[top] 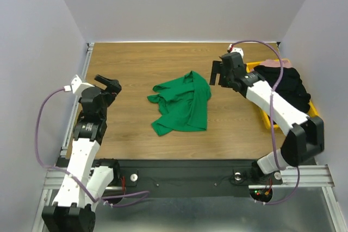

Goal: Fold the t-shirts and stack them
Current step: Flatten the tshirt out

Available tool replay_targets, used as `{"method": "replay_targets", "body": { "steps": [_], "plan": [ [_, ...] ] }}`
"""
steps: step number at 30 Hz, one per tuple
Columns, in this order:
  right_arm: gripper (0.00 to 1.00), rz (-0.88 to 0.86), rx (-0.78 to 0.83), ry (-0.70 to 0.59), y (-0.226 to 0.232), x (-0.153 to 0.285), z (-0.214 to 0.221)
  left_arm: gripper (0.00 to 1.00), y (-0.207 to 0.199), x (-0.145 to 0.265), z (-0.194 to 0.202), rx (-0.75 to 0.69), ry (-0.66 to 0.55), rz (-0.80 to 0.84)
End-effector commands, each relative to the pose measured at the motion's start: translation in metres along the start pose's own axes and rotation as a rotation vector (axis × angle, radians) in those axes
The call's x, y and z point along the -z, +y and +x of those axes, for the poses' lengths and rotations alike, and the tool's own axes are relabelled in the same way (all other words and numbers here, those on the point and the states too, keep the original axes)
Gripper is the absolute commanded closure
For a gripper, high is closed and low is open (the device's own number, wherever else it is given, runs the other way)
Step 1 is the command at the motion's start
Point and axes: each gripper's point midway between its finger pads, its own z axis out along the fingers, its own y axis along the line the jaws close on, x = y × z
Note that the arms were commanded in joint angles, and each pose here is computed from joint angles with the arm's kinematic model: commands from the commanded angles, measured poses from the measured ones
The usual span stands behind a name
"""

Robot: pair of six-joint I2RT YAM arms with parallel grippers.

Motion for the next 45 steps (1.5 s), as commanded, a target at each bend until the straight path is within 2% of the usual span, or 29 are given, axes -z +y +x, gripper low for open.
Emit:
{"method": "replay_targets", "body": {
  "steps": [1, 2, 8, 11, 18, 20, 26, 30, 32, 33, 35, 36, 39, 40, 41, 43, 45],
  "plan": [
    [0.00, -0.222, -0.066, -0.023, 0.040, 0.026, 0.002, 0.02, -0.001, -0.017, 0.060, -0.034, 0.211, 0.092],
    [0.00, -0.261, -0.042, -0.002, 0.054, 0.031, 0.014, 0.02, -0.002, -0.020, 0.081, -0.045, 0.292, 0.111],
    [0.00, -0.278, 0.006, 0.102, 0.078, 0.034, 0.087, 0.02, -0.005, -0.019, 0.141, -0.167, 0.459, 0.102],
    [0.00, -0.289, 0.024, 0.119, 0.091, 0.039, 0.110, 0.02, -0.003, -0.014, 0.165, -0.208, 0.492, 0.083],
    [0.01, -0.287, 0.066, 0.161, 0.133, 0.033, 0.150, 0.01, -0.009, -0.039, 0.164, -0.246, 0.464, 0.023],
    [0.03, -0.252, 0.055, 0.176, 0.137, 0.021, 0.159, 0.01, -0.013, -0.046, 0.167, -0.250, 0.466, 0.028],
    [0.23, -0.151, 0.010, 0.147, 0.133, -0.001, 0.164, 0.02, -0.027, -0.078, 0.187, -0.285, 0.505, 0.037],
    [0.28, -0.120, 0.013, 0.152, 0.130, -0.009, 0.170, 0.05, -0.021, -0.096, 0.211, -0.320, 0.566, 0.016],
    [0.33, -0.099, 0.012, 0.162, 0.125, -0.014, 0.177, 0.10, -0.026, -0.098, 0.220, -0.320, 0.594, 0.032],
    [0.42, -0.092, 0.015, 0.164, 0.124, -0.015, 0.179, 0.14, -0.020, -0.101, 0.229, -0.329, 0.613, 0.019],
    [0.51, -0.073, 0.008, 0.152, 0.119, -0.015, 0.179, 0.20, -0.020, -0.101, 0.238, -0.336, 0.633, 0.024],
    [0.58, -0.073, 0.003, 0.149, 0.118, -0.015, 0.178, 0.27, -0.019, -0.102, 0.246, -0.339, 0.651, 0.026],
    [0.69, -0.084, -0.003, 0.137, 0.119, -0.010, 0.172, 0.39, -0.018, -0.103, 0.259, -0.350, 0.675, 0.033],
    [0.76, -0.091, -0.002, 0.125, 0.119, -0.007, 0.167, 0.54, -0.023, -0.102, 0.262, -0.344, 0.692, 0.061],
    [0.79, -0.090, 0.000, 0.118, 0.117, -0.006, 0.165, 0.65, -0.024, -0.102, 0.265, -0.350, 0.699, 0.071],
    [0.85, -0.099, 0.006, 0.104, 0.117, -0.002, 0.159, 1.00, -0.033, -0.102, 0.269, -0.345, 0.715, 0.110],
    [0.87, -0.122, 0.013, 0.081, 0.116, 0.008, 0.148, 1.00, -0.036, -0.103, 0.266, -0.353, 0.702, 0.124]
  ]
}}
